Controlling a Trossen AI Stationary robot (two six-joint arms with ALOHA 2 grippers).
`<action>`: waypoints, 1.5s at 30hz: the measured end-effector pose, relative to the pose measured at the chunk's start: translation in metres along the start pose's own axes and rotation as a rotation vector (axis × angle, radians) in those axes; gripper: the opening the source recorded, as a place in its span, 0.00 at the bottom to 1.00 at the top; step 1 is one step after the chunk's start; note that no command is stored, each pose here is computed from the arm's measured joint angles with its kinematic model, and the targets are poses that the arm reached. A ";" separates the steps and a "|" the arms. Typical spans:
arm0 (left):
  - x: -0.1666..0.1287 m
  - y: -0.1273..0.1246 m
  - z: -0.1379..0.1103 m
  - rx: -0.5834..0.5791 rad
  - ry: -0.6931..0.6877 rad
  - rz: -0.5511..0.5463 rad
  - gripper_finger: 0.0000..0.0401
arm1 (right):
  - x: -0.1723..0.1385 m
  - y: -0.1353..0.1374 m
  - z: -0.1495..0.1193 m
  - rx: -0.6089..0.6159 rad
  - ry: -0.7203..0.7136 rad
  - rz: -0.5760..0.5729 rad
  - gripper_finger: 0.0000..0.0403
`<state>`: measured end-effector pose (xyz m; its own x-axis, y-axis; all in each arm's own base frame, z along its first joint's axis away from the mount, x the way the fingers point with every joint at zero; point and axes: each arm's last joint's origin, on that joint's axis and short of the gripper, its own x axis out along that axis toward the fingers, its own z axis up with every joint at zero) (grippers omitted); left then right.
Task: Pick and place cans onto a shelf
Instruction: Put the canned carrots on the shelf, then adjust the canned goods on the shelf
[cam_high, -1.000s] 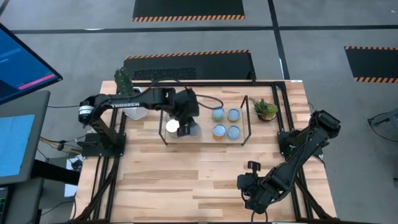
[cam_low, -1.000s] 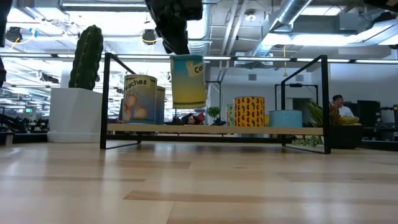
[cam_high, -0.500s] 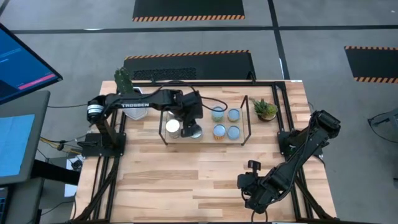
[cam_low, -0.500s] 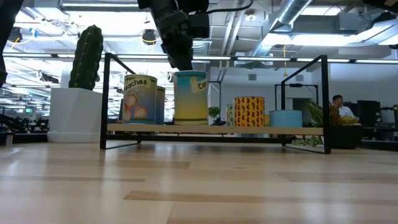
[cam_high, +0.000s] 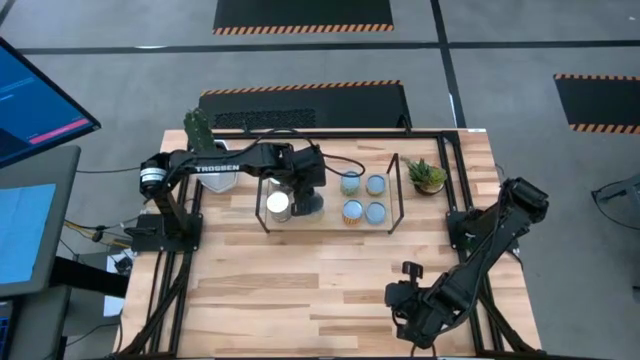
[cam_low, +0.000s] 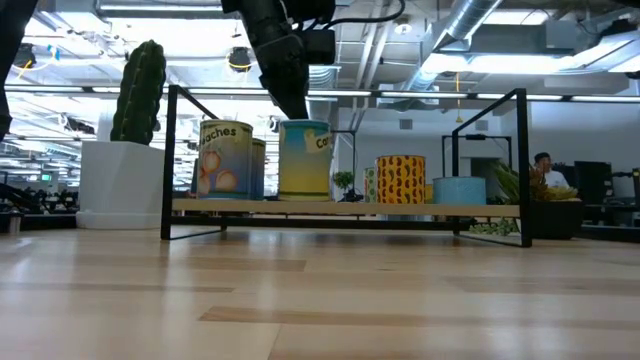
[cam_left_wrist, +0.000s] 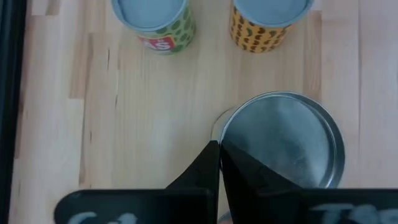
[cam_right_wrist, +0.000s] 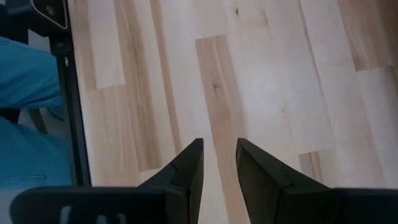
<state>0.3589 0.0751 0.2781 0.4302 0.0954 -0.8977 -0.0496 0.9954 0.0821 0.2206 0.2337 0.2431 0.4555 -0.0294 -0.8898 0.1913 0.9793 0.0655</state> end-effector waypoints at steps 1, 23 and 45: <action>0.000 0.001 0.000 -0.002 0.000 0.001 0.03 | -0.001 0.001 -0.001 0.003 0.000 0.002 0.29; -0.061 -0.038 -0.001 0.034 -0.159 -0.060 0.22 | 0.001 -0.008 0.001 0.002 0.008 -0.070 0.29; -0.016 -0.193 -0.060 0.096 -0.348 -0.112 0.22 | 0.012 -0.027 0.026 0.030 -0.019 -0.130 0.29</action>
<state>0.3076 -0.1188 0.2506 0.7097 -0.0335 -0.7037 0.0931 0.9946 0.0465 0.2439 0.2012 0.2421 0.4414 -0.1599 -0.8830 0.2752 0.9607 -0.0364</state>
